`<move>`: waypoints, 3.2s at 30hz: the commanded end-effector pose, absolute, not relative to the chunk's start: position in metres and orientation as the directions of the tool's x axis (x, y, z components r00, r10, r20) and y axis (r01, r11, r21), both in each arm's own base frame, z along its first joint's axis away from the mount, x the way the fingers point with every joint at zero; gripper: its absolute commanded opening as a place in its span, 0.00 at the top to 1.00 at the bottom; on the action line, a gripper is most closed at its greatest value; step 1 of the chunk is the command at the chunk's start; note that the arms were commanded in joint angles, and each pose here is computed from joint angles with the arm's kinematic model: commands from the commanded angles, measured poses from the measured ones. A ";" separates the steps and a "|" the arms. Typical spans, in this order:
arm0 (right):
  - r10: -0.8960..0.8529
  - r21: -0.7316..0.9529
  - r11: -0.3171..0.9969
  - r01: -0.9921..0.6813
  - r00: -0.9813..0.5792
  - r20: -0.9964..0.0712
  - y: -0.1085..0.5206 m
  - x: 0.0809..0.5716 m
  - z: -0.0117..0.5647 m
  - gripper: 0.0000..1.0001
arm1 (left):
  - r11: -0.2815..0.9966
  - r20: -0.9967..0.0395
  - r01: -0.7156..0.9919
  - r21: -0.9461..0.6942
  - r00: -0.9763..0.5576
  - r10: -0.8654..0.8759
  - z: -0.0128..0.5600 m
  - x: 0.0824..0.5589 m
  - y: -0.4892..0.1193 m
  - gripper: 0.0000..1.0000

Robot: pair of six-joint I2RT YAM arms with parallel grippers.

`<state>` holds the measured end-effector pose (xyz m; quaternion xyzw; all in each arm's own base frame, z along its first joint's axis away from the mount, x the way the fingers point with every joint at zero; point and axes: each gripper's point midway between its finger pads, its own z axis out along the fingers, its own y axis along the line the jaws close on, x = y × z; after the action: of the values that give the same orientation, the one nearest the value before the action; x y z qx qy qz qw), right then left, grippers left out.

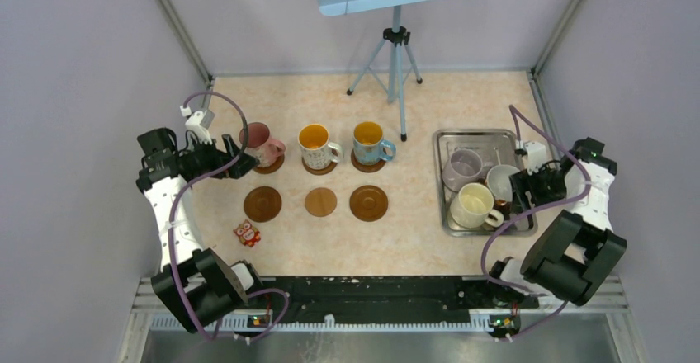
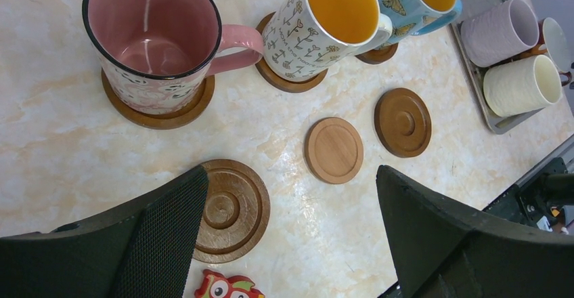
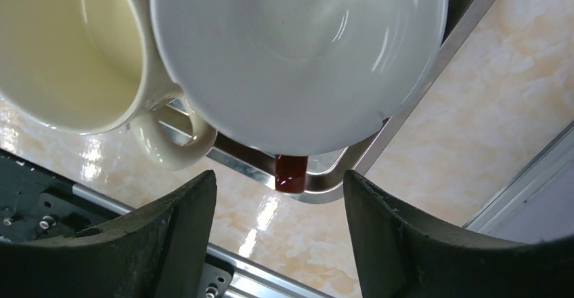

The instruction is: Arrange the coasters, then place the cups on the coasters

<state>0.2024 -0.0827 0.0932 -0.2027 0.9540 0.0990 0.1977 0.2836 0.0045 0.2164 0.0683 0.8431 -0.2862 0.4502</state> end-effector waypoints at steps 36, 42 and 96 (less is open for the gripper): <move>-0.329 -0.012 0.905 -0.426 -0.680 -0.655 -0.085 0.255 0.074 1.00 | 0.794 -0.799 0.402 -0.456 -0.577 -0.167 0.217 0.286 -0.002 0.01; -0.318 -0.019 0.903 -0.429 -0.639 -0.700 -0.078 0.260 0.099 1.00 | 0.793 -0.802 0.405 -0.455 -0.574 -0.166 0.219 0.286 -0.003 0.01; -0.234 -0.008 0.816 -0.577 -0.317 -0.919 0.073 0.303 0.271 1.00 | 0.809 -0.807 0.388 -0.443 -0.566 -0.170 0.230 0.291 0.003 0.01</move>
<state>0.2955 0.0305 0.2178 -0.2266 0.8437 0.1414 0.4657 0.2831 -0.0003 0.2125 0.0515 0.8409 -0.3121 0.4392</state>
